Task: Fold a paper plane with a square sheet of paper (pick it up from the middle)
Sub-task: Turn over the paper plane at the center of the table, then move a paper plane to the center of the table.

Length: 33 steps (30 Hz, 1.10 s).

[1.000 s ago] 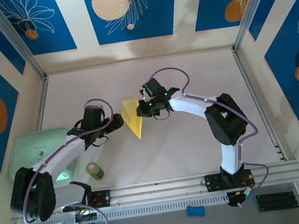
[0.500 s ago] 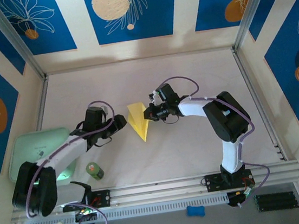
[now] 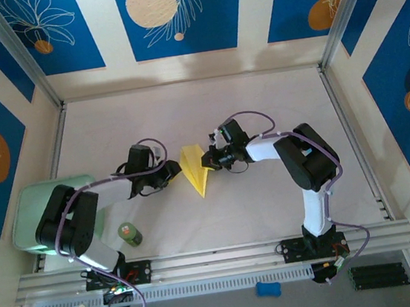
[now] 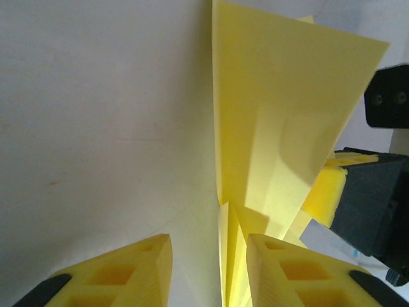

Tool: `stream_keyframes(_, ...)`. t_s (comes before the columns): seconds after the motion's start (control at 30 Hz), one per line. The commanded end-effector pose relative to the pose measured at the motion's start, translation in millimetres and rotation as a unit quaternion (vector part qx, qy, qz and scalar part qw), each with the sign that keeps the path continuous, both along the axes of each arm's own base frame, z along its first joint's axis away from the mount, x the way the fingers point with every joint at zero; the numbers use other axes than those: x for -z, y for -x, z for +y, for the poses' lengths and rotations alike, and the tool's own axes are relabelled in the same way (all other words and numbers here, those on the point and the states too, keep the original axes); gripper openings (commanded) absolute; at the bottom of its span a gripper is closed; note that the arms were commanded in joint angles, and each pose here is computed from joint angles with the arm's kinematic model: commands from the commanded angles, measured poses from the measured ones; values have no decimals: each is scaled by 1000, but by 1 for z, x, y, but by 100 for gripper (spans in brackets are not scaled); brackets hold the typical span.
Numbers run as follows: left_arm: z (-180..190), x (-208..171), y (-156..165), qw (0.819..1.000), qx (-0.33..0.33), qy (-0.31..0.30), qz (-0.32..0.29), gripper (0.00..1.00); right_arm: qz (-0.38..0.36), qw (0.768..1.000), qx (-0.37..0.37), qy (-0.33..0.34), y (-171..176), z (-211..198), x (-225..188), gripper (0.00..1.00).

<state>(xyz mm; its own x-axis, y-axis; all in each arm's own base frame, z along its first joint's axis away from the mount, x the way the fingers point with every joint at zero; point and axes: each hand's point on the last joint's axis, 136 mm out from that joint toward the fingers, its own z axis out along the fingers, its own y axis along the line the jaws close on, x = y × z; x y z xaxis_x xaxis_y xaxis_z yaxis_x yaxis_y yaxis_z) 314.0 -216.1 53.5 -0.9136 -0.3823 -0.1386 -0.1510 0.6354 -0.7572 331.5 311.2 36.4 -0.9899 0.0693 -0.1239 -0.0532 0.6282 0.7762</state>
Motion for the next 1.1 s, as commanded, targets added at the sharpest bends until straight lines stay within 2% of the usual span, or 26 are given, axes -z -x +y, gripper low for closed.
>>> stream_keyframes(0.0,-18,-17,-13,999,12,48,-16,35,14,1000,-6,-10,4,1,5,0)
stream_keyframes(0.2,-22,-6,-17,999,15,50,-2,31,18,1000,-9,-11,4,1,7,0)
stream_keyframes(0.37,-23,5,-19,999,14,44,15,20,19,1000,-9,-14,4,0,6,1)
stream_keyframes(0.53,-21,7,-20,999,9,37,15,3,21,1000,-5,-22,2,-3,1,11)
stream_keyframes(0.67,-22,4,-22,999,12,36,10,0,26,999,-4,-26,0,-5,1,17)
stream_keyframes(0.77,-22,3,-21,999,15,35,9,0,29,999,-4,-25,-1,-7,2,18)
stream_keyframes(0.87,-22,2,-21,999,17,34,8,0,33,999,-3,-21,-1,-8,5,17)
stream_keyframes(1.0,-18,1,-22,1000,8,26,5,0,40,999,10,0,-2,-14,13,5)
stream_keyframes(1.07,-14,0,-21,1000,-2,17,1,0,42,999,23,7,-3,-19,17,3)
